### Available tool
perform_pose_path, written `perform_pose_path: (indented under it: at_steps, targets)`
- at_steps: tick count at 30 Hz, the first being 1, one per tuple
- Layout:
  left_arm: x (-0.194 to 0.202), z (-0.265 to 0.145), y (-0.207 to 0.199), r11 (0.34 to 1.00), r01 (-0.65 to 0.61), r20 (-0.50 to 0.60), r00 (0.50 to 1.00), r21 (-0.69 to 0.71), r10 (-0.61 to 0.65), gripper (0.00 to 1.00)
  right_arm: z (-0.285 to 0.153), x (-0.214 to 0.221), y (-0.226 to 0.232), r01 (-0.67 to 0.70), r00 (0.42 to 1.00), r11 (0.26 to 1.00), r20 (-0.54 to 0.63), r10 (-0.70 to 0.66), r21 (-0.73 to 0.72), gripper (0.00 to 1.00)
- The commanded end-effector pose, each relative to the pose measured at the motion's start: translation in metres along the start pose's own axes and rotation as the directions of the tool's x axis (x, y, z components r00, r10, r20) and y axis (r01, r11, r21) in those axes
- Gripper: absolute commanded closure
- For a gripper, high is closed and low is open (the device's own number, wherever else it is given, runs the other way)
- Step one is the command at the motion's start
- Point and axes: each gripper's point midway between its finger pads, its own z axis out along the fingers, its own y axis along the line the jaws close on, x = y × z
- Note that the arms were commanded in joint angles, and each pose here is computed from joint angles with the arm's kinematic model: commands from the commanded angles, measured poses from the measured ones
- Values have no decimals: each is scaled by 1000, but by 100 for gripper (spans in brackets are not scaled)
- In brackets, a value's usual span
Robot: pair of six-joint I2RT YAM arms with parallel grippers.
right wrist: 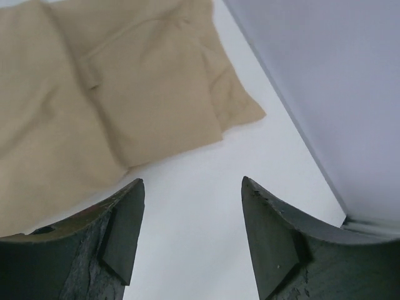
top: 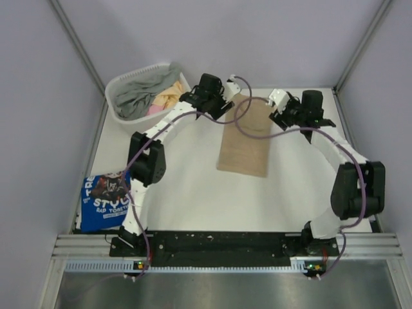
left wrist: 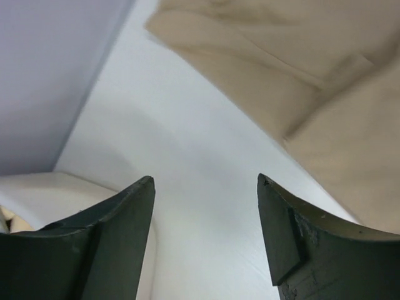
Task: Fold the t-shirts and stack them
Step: Grab one side of the 2/3 rectangular tshirt with both arms, then fold the long partially folded tshirt into a neat square
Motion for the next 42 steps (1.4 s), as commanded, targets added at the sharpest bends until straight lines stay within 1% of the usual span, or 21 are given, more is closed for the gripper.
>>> perform_pose_path:
  at_steps: [1, 2, 4, 5, 7, 9, 11, 15, 18, 20, 21, 22, 23, 24, 26, 27, 30, 33, 37, 39, 42]
  targets:
    - [-22, -90, -91, 881, -300, 229, 946, 365, 228, 31, -63, -20, 96, 338, 935, 915, 192, -298, -223, 37]
    - [8, -93, -116, 833, -349, 211, 936, 430, 283, 32, -71, -10, 114, 361, 929, 892, 186, -320, -271, 37]
    - [38, -106, -152, 744, -448, 230, 894, 495, 385, 33, -81, 12, 150, 373, 928, 857, 147, -343, -355, 37]
    - [53, -109, -165, 706, -482, 242, 875, 519, 420, 34, -82, 21, 165, 404, 914, 831, 133, -383, -382, 37]
    - [71, -112, -188, 656, -515, 261, 854, 552, 451, 33, -84, 41, 192, 444, 889, 787, 104, -445, -429, 37]
    - [84, -110, -203, 631, -522, 266, 847, 574, 459, 32, -79, 51, 205, 455, 878, 763, 91, -469, -458, 37]
    - [93, -104, -213, 627, -525, 254, 844, 576, 473, 31, -72, 56, 212, 445, 884, 763, 91, -459, -470, 37]
    - [100, -81, -214, 670, -516, 199, 847, 534, 493, 31, -56, 74, 220, 418, 889, 760, 51, -455, -499, 38]
    - [110, -72, -215, 679, -503, 159, 849, 535, 503, 33, -49, 83, 225, 404, 892, 759, 35, -451, -510, 41]
    - [113, -72, -218, 676, -498, 154, 850, 543, 503, 37, -46, 84, 231, 392, 900, 761, 43, -434, -518, 47]
    - [115, -73, -221, 672, -494, 152, 852, 551, 501, 40, -44, 85, 233, 384, 905, 764, 47, -423, -519, 54]
    - [116, -73, -223, 672, -490, 154, 855, 556, 495, 47, -43, 86, 237, 375, 910, 763, 51, -412, -526, 65]
    - [114, -74, -225, 675, -478, 155, 862, 561, 482, 57, -43, 88, 241, 376, 908, 755, 51, -416, -537, 80]
    - [114, -75, -226, 680, -465, 149, 869, 567, 471, 68, -44, 89, 242, 377, 905, 751, 45, -423, -541, 90]
    - [109, -80, -226, 689, -443, 138, 882, 574, 451, 91, -49, 90, 244, 356, 910, 746, 27, -414, -563, 100]
    - [106, -82, -227, 691, -431, 137, 888, 580, 439, 100, -51, 87, 243, 357, 910, 745, 29, -414, -564, 100]
    - [97, -101, -229, 680, -409, 156, 902, 609, 403, 100, -63, 73, 239, 376, 904, 741, 46, -424, -556, 100]
    - [88, -130, -230, 660, -395, 180, 911, 639, 371, 100, -83, 59, 242, 405, 888, 714, 60, -456, -571, 100]
    - [91, -174, -231, 632, -357, 160, 924, 688, 348, 100, -132, 48, 263, 418, 861, 627, 66, -505, -657, 100]
    - [98, -201, -234, 609, -331, 136, 929, 721, 344, 100, -161, 47, 276, 393, 856, 586, 49, -514, -708, 100]
    - [112, -241, -240, 561, -286, 98, 935, 777, 341, 100, -204, 38, 287, 359, 859, 554, 34, -512, -751, 100]
